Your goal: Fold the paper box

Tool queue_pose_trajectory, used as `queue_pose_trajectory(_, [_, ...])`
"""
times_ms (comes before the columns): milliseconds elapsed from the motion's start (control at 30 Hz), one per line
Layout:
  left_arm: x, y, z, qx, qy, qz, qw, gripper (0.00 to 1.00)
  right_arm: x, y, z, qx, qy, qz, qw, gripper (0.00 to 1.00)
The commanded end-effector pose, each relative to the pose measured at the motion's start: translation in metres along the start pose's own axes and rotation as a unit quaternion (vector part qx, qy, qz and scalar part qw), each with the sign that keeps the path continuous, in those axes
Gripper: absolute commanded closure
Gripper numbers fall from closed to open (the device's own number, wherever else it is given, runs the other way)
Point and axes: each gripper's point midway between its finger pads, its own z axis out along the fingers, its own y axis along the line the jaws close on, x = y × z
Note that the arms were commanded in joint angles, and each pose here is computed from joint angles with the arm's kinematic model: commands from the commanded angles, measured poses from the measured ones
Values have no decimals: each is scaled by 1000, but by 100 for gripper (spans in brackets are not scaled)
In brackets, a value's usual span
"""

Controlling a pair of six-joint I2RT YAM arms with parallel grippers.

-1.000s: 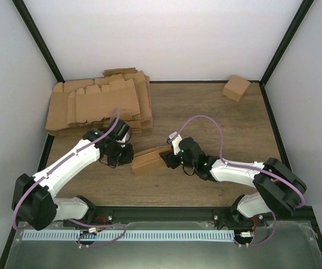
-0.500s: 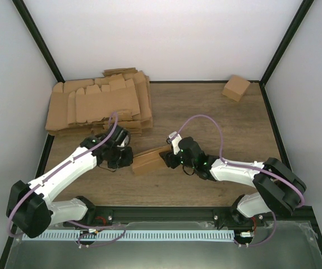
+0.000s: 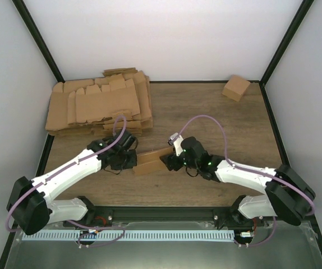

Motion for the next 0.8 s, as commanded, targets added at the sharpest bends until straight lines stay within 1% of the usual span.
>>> queue_pose_trajectory(0, [19, 4, 17, -10, 24, -9, 1000, 96, -30, 20, -24, -45, -25, 0, 999, 22])
queue_pose_trajectory(67, [18, 2, 17, -7, 18, -7, 1000, 96, -37, 18, -33, -57, -32, 18, 998, 20])
queue_pose_trajectory(233, [14, -2, 13, 1, 3, -5, 1000, 96, -61, 7, -56, -96, -59, 73, 991, 21])
queue_pose_trajectory(367, [14, -5, 10, 10, -1, -2, 1000, 92, -76, -5, -59, -80, -65, 102, 989, 24])
queue_pose_trajectory(467, [13, -9, 7, 17, -2, 1, 1000, 87, -82, -12, -52, -69, -60, 111, 990, 30])
queue_pose_trajectory(500, [12, -10, 5, 21, -3, 1, 1000, 83, -83, -15, -49, -66, -58, 116, 989, 32])
queue_pose_trajectory(533, [12, -12, 3, 24, -4, 1, 1000, 76, -84, -17, -46, -65, -56, 122, 989, 35])
queue_pose_trajectory(567, [11, -14, 0, 29, -5, 2, 1000, 67, -84, -19, -44, -66, -53, 128, 988, 38])
queue_pose_trajectory(633, [10, -22, -6, 47, -3, 5, 999, 53, -83, -23, -40, -66, -46, 139, 987, 46])
queue_pose_trajectory(700, [10, -31, -13, 69, -1, 5, 998, 45, -80, -28, -37, -62, -38, 151, 986, 49])
queue_pose_trajectory(767, [8, -38, -23, 93, -6, 1, 996, 40, -75, -30, -35, -61, -34, 155, 985, 50])
